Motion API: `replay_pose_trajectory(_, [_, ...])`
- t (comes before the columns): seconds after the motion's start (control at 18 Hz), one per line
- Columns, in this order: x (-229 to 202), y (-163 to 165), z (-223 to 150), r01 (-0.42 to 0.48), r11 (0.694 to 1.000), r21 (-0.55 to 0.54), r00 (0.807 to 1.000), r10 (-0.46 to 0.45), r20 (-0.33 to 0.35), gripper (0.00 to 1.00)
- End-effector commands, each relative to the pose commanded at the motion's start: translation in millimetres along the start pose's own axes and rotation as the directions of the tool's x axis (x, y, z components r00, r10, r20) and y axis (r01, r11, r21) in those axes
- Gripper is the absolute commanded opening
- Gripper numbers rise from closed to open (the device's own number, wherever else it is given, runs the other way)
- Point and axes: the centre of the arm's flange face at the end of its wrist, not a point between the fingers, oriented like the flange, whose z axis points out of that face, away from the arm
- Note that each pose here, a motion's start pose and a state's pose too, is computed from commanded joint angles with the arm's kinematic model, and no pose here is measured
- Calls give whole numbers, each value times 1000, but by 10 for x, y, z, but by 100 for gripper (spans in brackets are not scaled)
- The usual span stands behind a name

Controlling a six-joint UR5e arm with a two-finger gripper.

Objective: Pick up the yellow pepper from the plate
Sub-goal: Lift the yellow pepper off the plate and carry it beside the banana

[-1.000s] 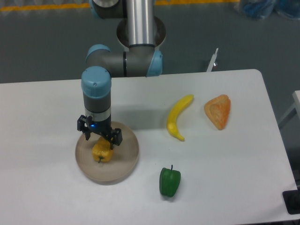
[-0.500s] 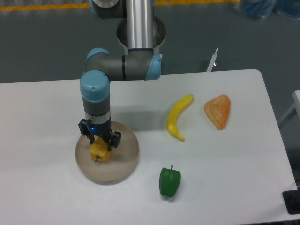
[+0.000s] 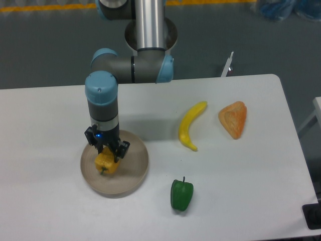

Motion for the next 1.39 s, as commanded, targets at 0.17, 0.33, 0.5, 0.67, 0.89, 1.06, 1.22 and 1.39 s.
replay_pose_trajectory(0.17, [-691,325,-279,-52,999,-3,997,52,50,30])
replay_pose_trajectory(0.33, [-1190,639,-337,-88,996,-26,993,90,77,30])
replay_pose_trajectory(0.5, [-1550,902,-428,-141,989,-42,984,145,100,30])
replay_pose_trajectory(0.67, [-1900,1119,-522,-181,982,-61,975,188,123,30])
replay_pose_trajectory(0.89, [-2082,1133,-630,-196,979,-61,968,203,145,30])
replay_pose_trajectory(1.06, [-2138,1094,-704,-196,979,-58,968,202,149,30])
replay_pose_trajectory(1.22, [-2159,1083,-742,-193,979,-62,970,200,137,30])
replay_pose_trajectory(1.39, [-2176,1082,-773,-190,980,-62,970,198,144,30])
